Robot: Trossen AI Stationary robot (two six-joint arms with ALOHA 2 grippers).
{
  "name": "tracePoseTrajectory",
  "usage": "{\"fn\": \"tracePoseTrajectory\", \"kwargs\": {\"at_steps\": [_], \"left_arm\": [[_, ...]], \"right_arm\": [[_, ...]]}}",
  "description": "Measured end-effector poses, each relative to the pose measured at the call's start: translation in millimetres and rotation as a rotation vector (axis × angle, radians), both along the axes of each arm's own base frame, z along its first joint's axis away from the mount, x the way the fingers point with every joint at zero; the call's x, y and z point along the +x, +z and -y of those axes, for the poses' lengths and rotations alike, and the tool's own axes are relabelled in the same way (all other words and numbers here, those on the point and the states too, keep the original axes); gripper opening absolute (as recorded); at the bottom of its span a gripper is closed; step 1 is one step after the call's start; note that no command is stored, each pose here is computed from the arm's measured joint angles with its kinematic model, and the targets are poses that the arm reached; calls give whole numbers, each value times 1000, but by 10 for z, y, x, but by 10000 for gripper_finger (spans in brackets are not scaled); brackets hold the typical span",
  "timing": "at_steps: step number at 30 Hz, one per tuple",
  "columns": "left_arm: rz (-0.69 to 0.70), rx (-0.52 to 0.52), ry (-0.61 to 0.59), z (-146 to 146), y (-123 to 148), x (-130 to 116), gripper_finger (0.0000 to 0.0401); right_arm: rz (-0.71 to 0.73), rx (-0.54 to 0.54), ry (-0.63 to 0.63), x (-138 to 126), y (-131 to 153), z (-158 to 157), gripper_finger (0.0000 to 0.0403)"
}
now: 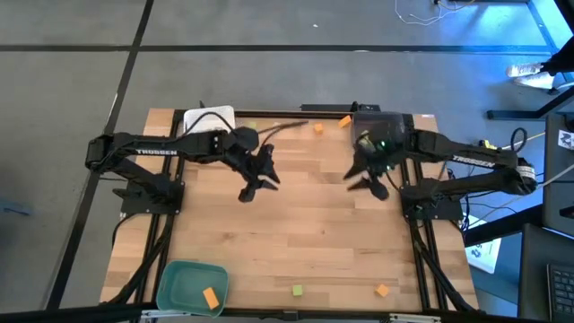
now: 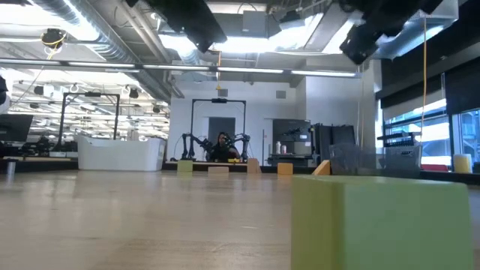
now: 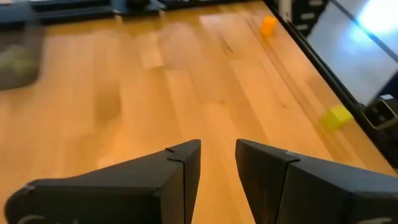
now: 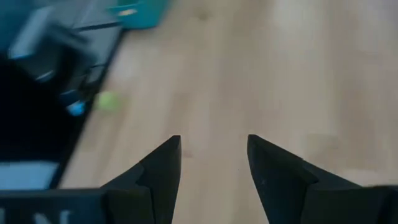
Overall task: Sort & place blocks by color
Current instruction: Put the orange block into the green bin
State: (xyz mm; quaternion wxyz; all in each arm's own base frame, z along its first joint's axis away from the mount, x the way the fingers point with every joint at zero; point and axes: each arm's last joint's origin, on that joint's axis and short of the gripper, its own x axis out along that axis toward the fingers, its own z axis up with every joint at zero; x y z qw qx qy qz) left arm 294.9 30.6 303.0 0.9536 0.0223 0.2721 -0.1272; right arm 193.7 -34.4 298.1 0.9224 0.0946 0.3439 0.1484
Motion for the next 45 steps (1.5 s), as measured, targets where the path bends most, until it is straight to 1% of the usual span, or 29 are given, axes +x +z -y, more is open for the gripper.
{"fn": "tracePoseTrajectory", "kwargs": {"at_steps": [3,7,11,16,21,25,28,31,33,35,38,40,42,45], "left_arm": [[-30,8,-16,125,-23,-2,94],[-58,4,-18,272,-39,-5,94],[-72,-22,-38,405,-43,-7,94],[-82,-16,-55,542,-49,-17,94],[-87,-18,-64,651,-50,-26,94],[-97,-47,-62,709,-49,-34,94],[-108,-77,-43,738,-49,-37,94],[-115,-87,-6,776,-51,-42,94],[-120,-95,28,801,-52,-44,94],[-125,-109,69,826,-53,-47,94],[-132,-131,112,868,-53,-54,94],[-136,-147,125,894,-53,-59,94],[-137,-152,139,914,-53,-63,94],[-133,-144,163,930,-53,-66,94]], "right_arm": [[-10,21,93,21,6,-229,184],[-74,81,108,25,0,-507,184],[-154,150,64,-6,-5,-761,184],[-275,280,18,-95,-8,-1071,184],[-448,454,-58,-220,-7,-1331,184],[-587,533,-103,-320,-33,-1519,184],[-694,553,-137,-392,-81,-1654,184],[-788,532,-158,-457,-155,-1788,184],[-832,519,-178,-476,-206,-1873,184],[-846,490,-209,-489,-264,-1950,184],[-851,450,-276,-500,-359,-2063,184],[-870,442,-326,-505,-422,-2139,184],[-910,446,-363,-512,-479,-2212,184],[-1004,460,-472,-529,-561,-2270,184]]}}
